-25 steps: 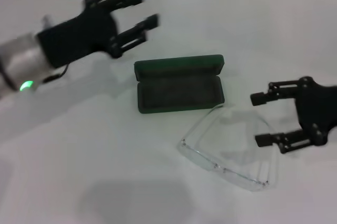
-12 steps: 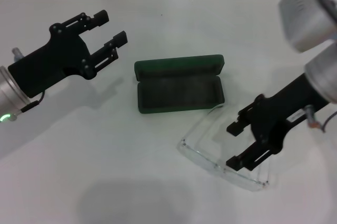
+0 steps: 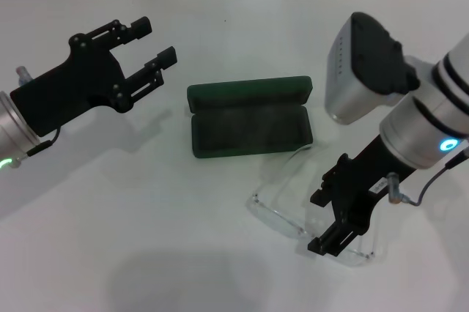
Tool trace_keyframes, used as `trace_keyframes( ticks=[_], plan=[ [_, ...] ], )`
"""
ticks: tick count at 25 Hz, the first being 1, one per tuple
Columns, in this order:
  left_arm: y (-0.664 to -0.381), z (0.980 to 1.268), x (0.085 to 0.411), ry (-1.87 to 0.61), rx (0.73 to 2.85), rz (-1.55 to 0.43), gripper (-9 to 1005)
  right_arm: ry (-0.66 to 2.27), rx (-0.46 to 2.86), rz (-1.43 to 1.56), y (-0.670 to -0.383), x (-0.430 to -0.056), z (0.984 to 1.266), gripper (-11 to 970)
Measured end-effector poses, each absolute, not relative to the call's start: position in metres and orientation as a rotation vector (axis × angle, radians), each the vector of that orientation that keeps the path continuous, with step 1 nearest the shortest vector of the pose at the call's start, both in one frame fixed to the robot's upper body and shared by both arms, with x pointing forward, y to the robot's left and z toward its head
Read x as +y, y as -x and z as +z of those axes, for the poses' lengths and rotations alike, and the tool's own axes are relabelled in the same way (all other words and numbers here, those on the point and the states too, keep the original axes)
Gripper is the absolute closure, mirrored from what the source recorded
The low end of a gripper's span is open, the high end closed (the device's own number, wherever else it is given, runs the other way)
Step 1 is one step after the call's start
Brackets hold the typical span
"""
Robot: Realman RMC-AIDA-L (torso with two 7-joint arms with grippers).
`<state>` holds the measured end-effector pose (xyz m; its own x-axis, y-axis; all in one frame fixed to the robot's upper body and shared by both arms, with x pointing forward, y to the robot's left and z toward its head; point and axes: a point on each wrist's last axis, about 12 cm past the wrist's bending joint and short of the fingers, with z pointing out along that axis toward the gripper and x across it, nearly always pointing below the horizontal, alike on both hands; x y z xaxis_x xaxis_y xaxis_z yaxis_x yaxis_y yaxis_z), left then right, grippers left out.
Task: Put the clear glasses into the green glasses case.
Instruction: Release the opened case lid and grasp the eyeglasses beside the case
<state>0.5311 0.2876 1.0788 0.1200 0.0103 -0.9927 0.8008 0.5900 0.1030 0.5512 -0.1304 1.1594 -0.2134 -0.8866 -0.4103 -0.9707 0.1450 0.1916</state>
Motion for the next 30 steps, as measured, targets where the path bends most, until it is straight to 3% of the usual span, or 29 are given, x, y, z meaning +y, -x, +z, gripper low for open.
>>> trace_keyframes(
  ticks=[13, 18, 23, 30],
  plan=[
    [-0.53, 1.078, 0.285, -0.782, 1.328, -0.66, 441, 1.885, 2.206, 0.56, -0.549, -0.116, 1.142, 246],
    [-0.529, 1.076, 0.281, -0.795, 1.312, -0.649, 441, 1.913, 2.179, 0.549, -0.547, -0.113, 1.14, 418],
    [-0.529, 1.076, 0.28, -0.791, 1.31, -0.649, 441, 1.924, 2.171, 0.529, -0.547, -0.111, 1.136, 475],
    [-0.529, 1.076, 0.28, -0.791, 1.31, -0.646, 442, 1.931, 2.149, 0.518, -0.549, -0.11, 1.132, 626]
  ],
)
